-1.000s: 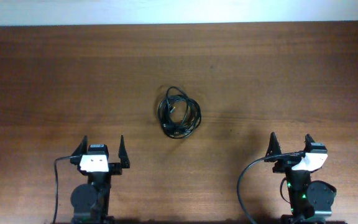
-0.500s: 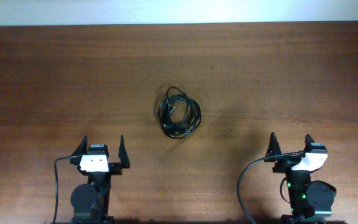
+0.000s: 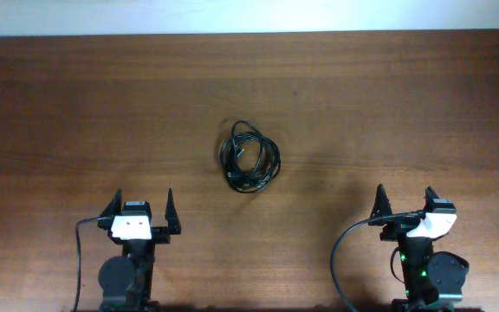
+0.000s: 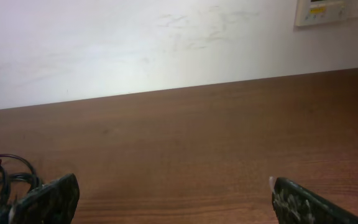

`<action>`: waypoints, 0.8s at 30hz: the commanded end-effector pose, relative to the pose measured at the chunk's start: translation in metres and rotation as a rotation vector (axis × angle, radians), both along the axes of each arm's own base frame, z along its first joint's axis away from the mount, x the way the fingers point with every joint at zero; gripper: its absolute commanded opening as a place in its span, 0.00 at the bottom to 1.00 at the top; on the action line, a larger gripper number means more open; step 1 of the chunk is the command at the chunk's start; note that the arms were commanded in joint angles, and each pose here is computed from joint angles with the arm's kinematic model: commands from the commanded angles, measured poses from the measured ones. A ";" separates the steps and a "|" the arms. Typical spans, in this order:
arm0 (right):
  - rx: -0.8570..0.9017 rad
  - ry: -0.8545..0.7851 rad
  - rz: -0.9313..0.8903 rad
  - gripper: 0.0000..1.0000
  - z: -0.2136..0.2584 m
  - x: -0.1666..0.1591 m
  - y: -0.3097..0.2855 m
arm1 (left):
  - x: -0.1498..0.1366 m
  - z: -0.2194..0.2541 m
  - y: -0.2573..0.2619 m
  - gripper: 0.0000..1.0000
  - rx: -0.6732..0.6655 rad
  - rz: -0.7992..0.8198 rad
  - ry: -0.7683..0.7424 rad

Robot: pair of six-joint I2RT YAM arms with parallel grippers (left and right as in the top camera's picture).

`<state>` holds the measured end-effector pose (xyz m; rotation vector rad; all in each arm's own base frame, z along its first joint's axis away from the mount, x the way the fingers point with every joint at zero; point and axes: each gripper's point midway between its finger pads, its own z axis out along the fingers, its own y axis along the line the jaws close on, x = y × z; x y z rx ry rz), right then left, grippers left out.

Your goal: Untangle cables

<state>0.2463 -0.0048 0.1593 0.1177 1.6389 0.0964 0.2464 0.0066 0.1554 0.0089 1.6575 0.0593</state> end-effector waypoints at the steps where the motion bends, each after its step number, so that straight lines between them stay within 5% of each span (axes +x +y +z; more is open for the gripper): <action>1: -0.002 -0.020 0.035 0.98 0.003 0.000 0.006 | 0.000 -0.001 -0.003 0.99 0.014 -0.017 0.000; 24: -0.054 0.134 0.096 0.99 0.024 -0.018 0.016 | 0.000 -0.001 -0.003 0.99 0.015 -0.017 0.000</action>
